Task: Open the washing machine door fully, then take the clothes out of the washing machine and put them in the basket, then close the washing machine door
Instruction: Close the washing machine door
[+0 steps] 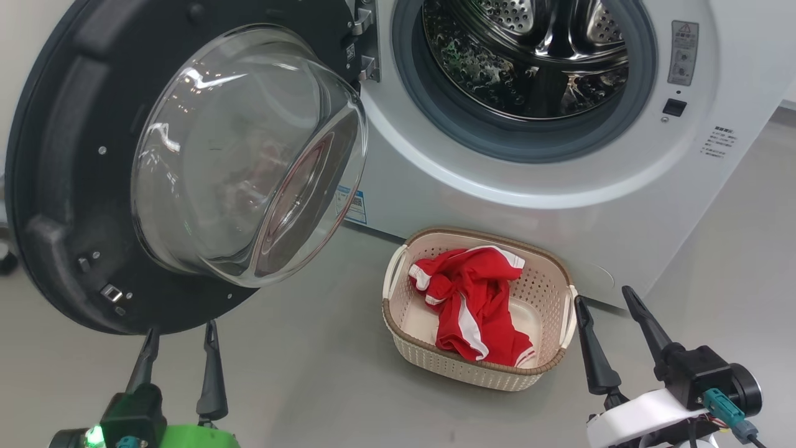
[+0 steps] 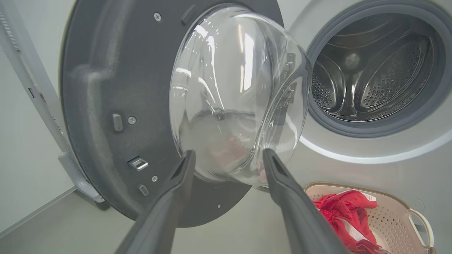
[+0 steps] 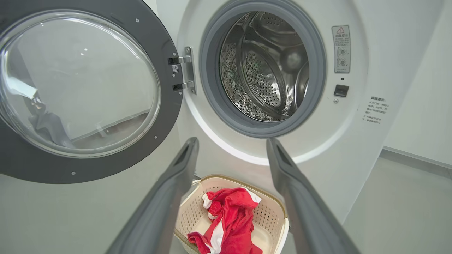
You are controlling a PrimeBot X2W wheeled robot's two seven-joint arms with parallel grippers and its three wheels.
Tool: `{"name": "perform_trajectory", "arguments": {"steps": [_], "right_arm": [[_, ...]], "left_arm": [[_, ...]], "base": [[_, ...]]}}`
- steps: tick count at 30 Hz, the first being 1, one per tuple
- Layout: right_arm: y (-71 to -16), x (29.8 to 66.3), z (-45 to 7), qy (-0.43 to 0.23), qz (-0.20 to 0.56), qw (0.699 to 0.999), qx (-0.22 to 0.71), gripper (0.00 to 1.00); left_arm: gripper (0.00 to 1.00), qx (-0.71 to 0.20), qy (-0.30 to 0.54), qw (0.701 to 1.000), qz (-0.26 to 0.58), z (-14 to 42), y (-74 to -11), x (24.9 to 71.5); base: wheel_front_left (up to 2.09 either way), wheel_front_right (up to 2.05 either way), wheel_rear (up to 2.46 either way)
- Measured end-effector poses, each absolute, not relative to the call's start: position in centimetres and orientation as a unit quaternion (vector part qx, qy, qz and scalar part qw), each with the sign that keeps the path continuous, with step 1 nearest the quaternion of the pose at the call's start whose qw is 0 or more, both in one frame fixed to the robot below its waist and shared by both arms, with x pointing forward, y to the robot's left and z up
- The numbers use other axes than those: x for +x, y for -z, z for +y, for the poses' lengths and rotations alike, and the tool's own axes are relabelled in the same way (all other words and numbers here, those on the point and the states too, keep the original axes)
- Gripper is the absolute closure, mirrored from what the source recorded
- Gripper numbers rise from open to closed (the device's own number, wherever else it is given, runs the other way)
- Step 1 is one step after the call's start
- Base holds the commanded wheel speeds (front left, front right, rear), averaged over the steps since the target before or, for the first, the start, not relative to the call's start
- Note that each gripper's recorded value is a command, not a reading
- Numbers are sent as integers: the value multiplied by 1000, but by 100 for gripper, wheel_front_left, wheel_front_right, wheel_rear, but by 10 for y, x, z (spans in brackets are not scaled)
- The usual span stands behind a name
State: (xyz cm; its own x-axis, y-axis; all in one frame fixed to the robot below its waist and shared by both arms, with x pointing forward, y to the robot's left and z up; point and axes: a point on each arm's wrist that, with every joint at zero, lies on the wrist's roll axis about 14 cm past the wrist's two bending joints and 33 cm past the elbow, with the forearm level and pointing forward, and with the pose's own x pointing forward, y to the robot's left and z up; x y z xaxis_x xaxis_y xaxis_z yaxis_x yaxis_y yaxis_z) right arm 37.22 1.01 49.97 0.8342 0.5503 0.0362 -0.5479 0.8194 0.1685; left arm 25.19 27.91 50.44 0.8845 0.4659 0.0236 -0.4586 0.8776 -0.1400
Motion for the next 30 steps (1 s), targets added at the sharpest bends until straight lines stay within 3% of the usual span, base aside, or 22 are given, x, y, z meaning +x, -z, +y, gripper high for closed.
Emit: {"name": "perform_trajectory", "arguments": {"steps": [10, 11, 12, 13, 14, 15, 23, 30], "right_arm": [[-501, 369, 18, -301, 9, 950, 86, 0], [-500, 369, 18, -301, 10, 950, 86, 0], [-500, 368, 19, -302, 12, 949, 86, 0], [-499, 368, 19, -302, 14, 949, 86, 0], [-499, 368, 19, -301, 14, 949, 87, 0], [-499, 369, 18, -300, 14, 950, 87, 0], [-498, 370, 15, -295, 15, 951, 86, 0], [-499, 372, 12, -294, 12, 953, 78, 0]], "left_arm": [[0, -72, -252, 965, -27, 285, -501, 244], [29, -73, -252, 965, -26, 284, -501, 244], [65, -73, -252, 965, -26, 284, -501, 244], [91, -75, -251, 965, -25, 284, -500, 244], [91, -78, -250, 965, -23, 283, -499, 245], [100, -78, -249, 965, -21, 282, -498, 245], [100, -110, -226, 967, -36, 267, -504, 255], [100, -262, -163, 946, -99, 242, -533, 269]], "base": [[0, 0, 0], [0, 0, 0], [0, 0, 0], [0, 0, 0], [0, 0, 0], [0, 0, 0], [0, 0, 0], [0, 0, 0]]}}
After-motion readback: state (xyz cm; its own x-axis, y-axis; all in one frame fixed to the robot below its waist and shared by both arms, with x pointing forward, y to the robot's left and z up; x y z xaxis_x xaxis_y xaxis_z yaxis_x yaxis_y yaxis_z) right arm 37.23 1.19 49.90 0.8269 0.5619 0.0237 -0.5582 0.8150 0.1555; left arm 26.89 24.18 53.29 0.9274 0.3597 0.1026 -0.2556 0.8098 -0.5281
